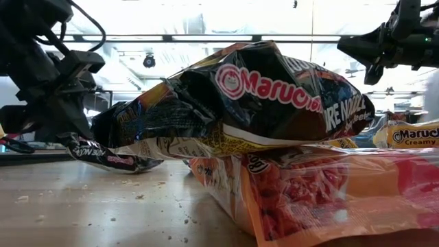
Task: Sort Maruchan noodles
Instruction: Put the black noodle pack into the middle transparent bin
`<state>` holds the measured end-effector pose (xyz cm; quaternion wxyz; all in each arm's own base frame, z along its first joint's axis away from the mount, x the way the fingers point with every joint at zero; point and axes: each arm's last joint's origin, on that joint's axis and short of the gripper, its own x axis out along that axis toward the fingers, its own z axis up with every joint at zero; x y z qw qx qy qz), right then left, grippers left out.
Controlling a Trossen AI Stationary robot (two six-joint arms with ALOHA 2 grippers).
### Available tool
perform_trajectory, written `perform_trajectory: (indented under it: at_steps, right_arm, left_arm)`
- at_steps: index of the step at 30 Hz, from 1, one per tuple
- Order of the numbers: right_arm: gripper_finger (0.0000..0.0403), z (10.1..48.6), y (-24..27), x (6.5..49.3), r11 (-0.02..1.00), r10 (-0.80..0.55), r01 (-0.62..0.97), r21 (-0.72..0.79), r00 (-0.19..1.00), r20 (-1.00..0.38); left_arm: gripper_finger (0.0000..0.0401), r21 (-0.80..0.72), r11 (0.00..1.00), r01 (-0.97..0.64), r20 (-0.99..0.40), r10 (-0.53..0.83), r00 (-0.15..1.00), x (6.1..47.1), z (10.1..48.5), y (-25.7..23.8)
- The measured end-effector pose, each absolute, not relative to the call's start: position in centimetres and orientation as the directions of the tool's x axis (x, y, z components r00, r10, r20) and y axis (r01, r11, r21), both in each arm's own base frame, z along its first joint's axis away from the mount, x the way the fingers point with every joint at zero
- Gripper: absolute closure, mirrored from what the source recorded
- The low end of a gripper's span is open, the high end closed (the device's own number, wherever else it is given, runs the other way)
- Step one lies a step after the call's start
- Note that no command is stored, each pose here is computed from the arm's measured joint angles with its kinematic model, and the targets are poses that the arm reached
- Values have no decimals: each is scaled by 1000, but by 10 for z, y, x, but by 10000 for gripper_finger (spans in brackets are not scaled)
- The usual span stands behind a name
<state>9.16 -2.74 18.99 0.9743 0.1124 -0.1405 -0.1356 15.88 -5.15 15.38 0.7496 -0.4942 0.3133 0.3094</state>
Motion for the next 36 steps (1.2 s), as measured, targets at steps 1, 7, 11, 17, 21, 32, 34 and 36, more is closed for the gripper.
perform_trajectory:
  at_steps: [1, 7, 11, 17, 21, 32, 34, 36]
  right_arm:
    - [380, 190, -27, 92, 938, -296, 233, 257, 924, 243]
    - [380, 190, -27, 92, 938, -296, 233, 257, 924, 243]
    - [380, 190, -27, 92, 938, -296, 233, 257, 924, 243]
    - [380, 190, -27, 92, 938, -296, 233, 257, 924, 243]
    - [380, 190, -27, 92, 938, -296, 233, 257, 924, 243]
    - [380, 190, -27, 92, 938, -296, 233, 257, 924, 243]
    - [380, 190, -27, 92, 938, -296, 233, 257, 924, 243]
    - [380, 190, -27, 92, 938, -296, 233, 257, 924, 243]
  left_arm:
    - [399, -551, 321, -770, -772, 156, 617, 159, 155, -51]
    - [401, -579, 327, -747, -742, 169, 649, 157, 161, -50]
    - [401, -592, 335, -734, -727, 171, 665, 156, 164, -49]
    - [401, -617, 362, -699, -681, 200, 704, 155, 171, -48]
    - [401, -635, 382, -671, -645, 217, 733, 154, 177, -46]
    - [401, -566, 595, -570, -483, 321, 815, 164, 229, -47]
    - [400, -539, 626, -564, -456, 346, 820, 166, 241, -46]
    - [400, -501, 646, -576, -448, 376, 811, 166, 249, -46]
